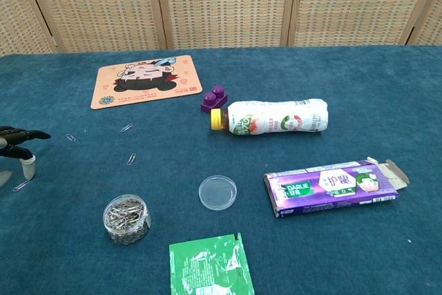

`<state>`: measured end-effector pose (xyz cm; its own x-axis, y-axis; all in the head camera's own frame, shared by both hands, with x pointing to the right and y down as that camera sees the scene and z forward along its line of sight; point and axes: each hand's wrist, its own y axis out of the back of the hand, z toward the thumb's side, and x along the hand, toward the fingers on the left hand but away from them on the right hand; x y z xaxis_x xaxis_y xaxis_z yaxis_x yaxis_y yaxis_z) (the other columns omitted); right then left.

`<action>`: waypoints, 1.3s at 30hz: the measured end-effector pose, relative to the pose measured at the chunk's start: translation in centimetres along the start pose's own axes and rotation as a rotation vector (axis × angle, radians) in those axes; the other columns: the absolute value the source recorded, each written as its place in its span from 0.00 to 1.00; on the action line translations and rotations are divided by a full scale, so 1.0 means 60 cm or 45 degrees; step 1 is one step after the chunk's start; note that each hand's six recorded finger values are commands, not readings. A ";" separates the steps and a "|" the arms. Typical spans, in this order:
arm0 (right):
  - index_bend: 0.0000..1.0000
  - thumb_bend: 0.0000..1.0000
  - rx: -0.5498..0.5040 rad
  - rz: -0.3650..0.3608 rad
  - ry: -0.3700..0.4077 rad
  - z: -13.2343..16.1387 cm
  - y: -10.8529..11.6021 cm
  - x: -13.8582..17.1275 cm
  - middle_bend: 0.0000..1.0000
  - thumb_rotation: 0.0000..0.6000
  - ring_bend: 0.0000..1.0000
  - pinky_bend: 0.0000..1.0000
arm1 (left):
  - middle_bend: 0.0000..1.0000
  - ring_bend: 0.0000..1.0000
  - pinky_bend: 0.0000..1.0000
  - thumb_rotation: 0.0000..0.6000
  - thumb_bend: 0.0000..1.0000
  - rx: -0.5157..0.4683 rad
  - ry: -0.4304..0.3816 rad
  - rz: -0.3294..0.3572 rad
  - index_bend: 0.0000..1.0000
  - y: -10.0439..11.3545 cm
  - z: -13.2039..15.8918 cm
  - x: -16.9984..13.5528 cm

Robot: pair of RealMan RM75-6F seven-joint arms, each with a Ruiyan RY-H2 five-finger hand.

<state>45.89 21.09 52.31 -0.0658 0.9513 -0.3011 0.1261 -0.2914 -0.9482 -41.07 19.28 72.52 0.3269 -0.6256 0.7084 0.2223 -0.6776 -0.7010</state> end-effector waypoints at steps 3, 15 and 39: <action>0.00 0.00 -0.001 -0.002 -0.001 -0.001 0.001 0.000 0.00 1.00 0.00 0.00 | 0.00 0.00 0.00 1.00 0.66 0.007 -0.014 -0.005 0.41 -0.002 0.007 -0.002; 0.00 0.00 -0.009 -0.006 0.003 0.000 0.003 0.001 0.00 1.00 0.00 0.00 | 0.00 0.00 0.00 1.00 0.66 0.013 -0.075 0.019 0.41 -0.002 0.028 -0.023; 0.00 0.00 -0.006 0.004 0.006 0.002 0.000 0.000 0.00 1.00 0.00 0.00 | 0.00 0.00 0.00 1.00 0.29 -0.062 0.056 0.129 0.47 0.019 -0.046 -0.007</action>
<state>45.75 21.11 52.31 -0.0610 0.9508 -0.3039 0.1310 -0.2942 -0.9467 -43.49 17.70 71.64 0.3045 -0.7077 0.6376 0.1446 -0.6272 -0.7653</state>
